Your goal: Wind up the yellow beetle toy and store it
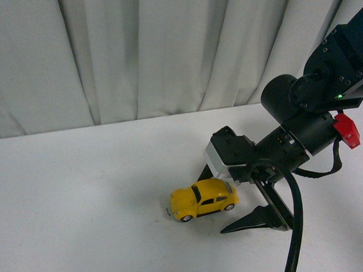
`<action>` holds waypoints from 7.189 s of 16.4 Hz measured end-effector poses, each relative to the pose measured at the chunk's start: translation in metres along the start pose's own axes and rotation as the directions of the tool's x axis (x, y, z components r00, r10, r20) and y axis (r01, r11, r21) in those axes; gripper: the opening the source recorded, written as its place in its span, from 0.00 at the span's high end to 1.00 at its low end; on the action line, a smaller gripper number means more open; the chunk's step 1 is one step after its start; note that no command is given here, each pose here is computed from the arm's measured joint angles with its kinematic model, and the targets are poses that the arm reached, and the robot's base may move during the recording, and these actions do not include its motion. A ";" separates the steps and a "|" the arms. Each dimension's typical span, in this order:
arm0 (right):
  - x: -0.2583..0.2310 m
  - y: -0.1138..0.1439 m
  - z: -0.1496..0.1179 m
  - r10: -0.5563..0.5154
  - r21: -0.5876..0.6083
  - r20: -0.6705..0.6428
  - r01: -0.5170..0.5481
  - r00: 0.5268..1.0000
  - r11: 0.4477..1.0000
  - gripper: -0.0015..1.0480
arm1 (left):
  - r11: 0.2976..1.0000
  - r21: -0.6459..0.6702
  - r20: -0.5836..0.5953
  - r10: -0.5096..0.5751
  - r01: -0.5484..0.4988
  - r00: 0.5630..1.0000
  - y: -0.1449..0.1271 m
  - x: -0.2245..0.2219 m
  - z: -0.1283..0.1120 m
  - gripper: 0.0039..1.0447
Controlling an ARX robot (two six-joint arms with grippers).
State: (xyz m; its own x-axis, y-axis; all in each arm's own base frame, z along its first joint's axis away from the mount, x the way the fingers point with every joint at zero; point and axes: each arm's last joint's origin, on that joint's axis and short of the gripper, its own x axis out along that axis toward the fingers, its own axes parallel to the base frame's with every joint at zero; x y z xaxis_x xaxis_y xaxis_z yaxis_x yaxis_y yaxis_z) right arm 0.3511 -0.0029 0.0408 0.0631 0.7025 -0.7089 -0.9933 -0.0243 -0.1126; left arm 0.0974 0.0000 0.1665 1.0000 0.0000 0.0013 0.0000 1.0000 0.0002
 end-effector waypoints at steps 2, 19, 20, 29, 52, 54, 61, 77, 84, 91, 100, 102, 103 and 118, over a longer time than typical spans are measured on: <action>0.002 -0.002 -0.001 -0.005 -0.005 0.016 0.005 1.000 1.000 0.23 | 1.000 0.000 0.000 0.000 0.000 1.000 0.000 0.000 0.000 0.06; -0.011 0.002 -0.019 -0.036 0.040 0.038 0.034 0.999 0.999 0.59 | 1.000 0.000 0.000 0.000 0.000 1.000 0.000 0.000 0.000 0.06; -0.012 0.003 -0.021 -0.037 0.046 0.038 0.035 0.999 0.998 0.59 | 1.000 0.000 0.000 0.000 0.000 1.000 0.000 0.000 0.000 0.06; -0.051 0.039 -0.059 -0.070 0.245 0.021 0.063 0.997 0.968 0.59 | 1.000 0.000 0.000 0.000 0.000 1.000 0.000 0.000 0.000 0.06; -0.069 0.048 -0.069 -0.053 0.285 -0.082 0.075 0.995 0.955 0.07 | 1.000 0.000 0.000 0.000 0.000 1.000 0.000 0.000 0.000 0.06; -0.069 0.047 -0.070 -0.061 0.278 -0.086 0.083 0.994 0.957 0.07 | 1.000 0.000 0.000 0.000 0.000 1.000 0.000 0.000 0.000 0.06; -0.068 0.044 -0.058 -0.084 0.242 -0.064 0.097 0.994 0.965 0.07 | 1.000 0.000 0.000 0.000 0.000 1.000 0.000 0.000 0.000 0.06; -0.103 0.125 0.086 -0.990 0.650 -0.115 0.760 0.086 -0.010 0.92 | 1.000 0.000 0.001 0.000 0.000 1.000 0.000 0.000 0.000 0.06; -0.092 0.168 0.102 -0.988 0.700 -0.119 0.714 0.097 -0.014 0.98 | 1.000 0.000 0.000 0.001 -0.001 1.000 0.000 0.000 0.000 0.06; -0.099 0.194 0.108 -0.992 0.700 -0.102 0.713 0.068 -0.023 0.98 | 1.000 0.000 0.000 0.000 0.000 1.000 0.000 0.000 0.000 0.06; -0.104 0.216 0.114 -0.995 0.701 -0.088 0.713 0.055 -0.023 0.98 | 1.000 0.000 0.000 0.000 0.000 1.000 0.000 0.000 0.000 0.06; -0.105 0.219 0.115 -0.995 0.701 -0.088 0.713 0.055 -0.023 0.98 | 1.000 0.000 0.000 0.000 0.000 1.000 0.000 0.000 0.000 0.06; -0.105 0.221 0.115 -0.995 0.701 -0.087 0.713 0.054 -0.023 0.98 | 1.000 0.000 0.000 0.000 0.000 1.000 0.000 0.000 0.000 0.06; -0.103 0.238 0.114 -0.994 0.701 -0.094 0.713 0.060 -0.023 0.84 | 1.000 0.000 0.000 0.000 0.000 1.000 0.000 0.000 0.000 0.06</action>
State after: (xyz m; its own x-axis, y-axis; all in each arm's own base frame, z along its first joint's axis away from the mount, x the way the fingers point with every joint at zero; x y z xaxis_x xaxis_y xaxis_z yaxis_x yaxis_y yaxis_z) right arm 0.0972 0.0000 0.1666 1.0000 -0.0004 0.0044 0.0004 0.9999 -0.0147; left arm 0.0974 0.0000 0.1665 1.0000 0.0004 0.0013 -0.0004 1.0000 0.0002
